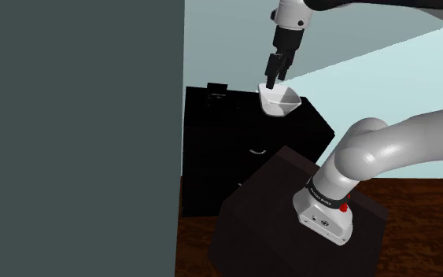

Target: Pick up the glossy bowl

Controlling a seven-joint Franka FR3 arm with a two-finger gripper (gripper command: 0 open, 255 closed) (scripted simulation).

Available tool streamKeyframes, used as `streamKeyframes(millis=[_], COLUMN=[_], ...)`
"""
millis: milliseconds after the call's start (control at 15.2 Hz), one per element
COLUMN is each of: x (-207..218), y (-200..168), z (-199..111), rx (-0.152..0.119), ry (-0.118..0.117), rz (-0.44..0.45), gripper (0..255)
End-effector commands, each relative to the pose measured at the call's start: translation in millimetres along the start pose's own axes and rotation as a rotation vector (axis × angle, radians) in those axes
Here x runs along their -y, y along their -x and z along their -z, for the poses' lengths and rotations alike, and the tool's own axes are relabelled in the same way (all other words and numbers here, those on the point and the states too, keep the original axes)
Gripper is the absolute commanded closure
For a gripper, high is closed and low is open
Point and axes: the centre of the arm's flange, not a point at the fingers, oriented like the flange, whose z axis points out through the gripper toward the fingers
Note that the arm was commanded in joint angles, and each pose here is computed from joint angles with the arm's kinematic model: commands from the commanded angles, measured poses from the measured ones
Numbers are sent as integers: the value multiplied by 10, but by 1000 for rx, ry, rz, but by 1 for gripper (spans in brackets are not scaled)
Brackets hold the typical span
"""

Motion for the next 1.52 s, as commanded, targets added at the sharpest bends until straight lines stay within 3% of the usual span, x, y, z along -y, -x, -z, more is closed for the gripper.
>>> streamKeyframes(millis=[0, 1452], x=[0, -2306], y=[0, -896], z=[0, -1436], rx=[0, 74], ry=[0, 60], rz=[0, 61], gripper=[0, 0])
